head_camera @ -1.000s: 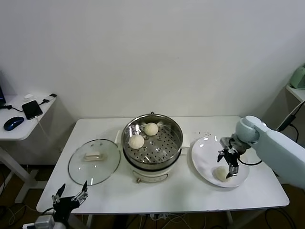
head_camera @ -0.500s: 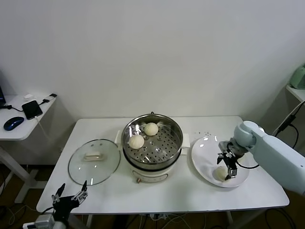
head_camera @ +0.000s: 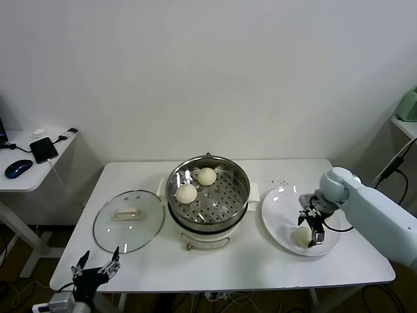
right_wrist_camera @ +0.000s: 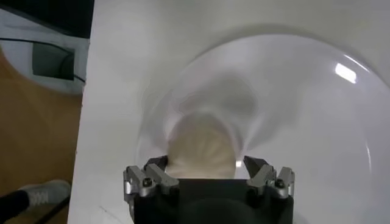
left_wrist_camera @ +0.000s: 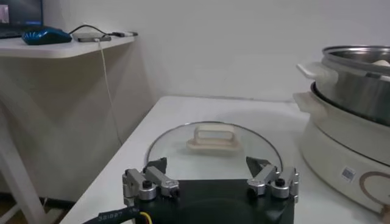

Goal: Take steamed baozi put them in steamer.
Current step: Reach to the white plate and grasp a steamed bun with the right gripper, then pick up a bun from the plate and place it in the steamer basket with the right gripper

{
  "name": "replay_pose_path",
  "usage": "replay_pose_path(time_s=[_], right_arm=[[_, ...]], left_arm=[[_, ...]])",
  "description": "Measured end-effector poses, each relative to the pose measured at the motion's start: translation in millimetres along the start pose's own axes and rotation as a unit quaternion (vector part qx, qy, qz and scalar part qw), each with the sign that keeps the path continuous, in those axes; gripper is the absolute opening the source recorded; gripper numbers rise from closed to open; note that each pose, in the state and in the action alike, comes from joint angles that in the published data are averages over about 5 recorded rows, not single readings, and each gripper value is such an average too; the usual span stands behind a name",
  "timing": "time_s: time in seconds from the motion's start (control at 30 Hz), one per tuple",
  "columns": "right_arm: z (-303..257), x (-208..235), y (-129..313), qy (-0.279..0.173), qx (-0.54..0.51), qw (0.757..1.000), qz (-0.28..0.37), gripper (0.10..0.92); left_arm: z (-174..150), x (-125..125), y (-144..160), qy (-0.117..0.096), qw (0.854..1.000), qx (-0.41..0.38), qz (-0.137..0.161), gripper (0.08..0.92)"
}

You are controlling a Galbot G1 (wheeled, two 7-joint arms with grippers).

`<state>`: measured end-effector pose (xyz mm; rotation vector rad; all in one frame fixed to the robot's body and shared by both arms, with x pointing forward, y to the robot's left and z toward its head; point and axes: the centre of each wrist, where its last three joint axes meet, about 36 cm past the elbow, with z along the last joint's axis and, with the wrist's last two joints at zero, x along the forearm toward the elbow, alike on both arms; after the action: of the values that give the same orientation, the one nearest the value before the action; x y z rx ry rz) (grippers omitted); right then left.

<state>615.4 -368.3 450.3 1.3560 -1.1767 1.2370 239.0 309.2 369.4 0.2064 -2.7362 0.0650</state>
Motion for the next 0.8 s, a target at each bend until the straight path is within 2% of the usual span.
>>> replay_pose_path(time_s=[0.17,0.3,0.57,0.8], right_arm=[[4,3,0,0.001,-0.006,1.0,0.003,0.58],[8,10,-1,0.0,-0.012,1.0,0.008,0.532],[5,46,-16,-0.007,-0.016,1.0,0.026,0.515],[-33,122,-55,-0.03,0.009,0.998,0.055,0.515]], left_arm=[[0,0,0,0.0,1.0,0.0,0.0,0.823],[1,-1,0,0.001,1.0,0.0,0.0,0.823],[0,-5,-1,-0.002,1.0,0.0,-0.002,0.823],[-1,-7,-2,-0.009,1.0,-0.005,-0.01,0.823]])
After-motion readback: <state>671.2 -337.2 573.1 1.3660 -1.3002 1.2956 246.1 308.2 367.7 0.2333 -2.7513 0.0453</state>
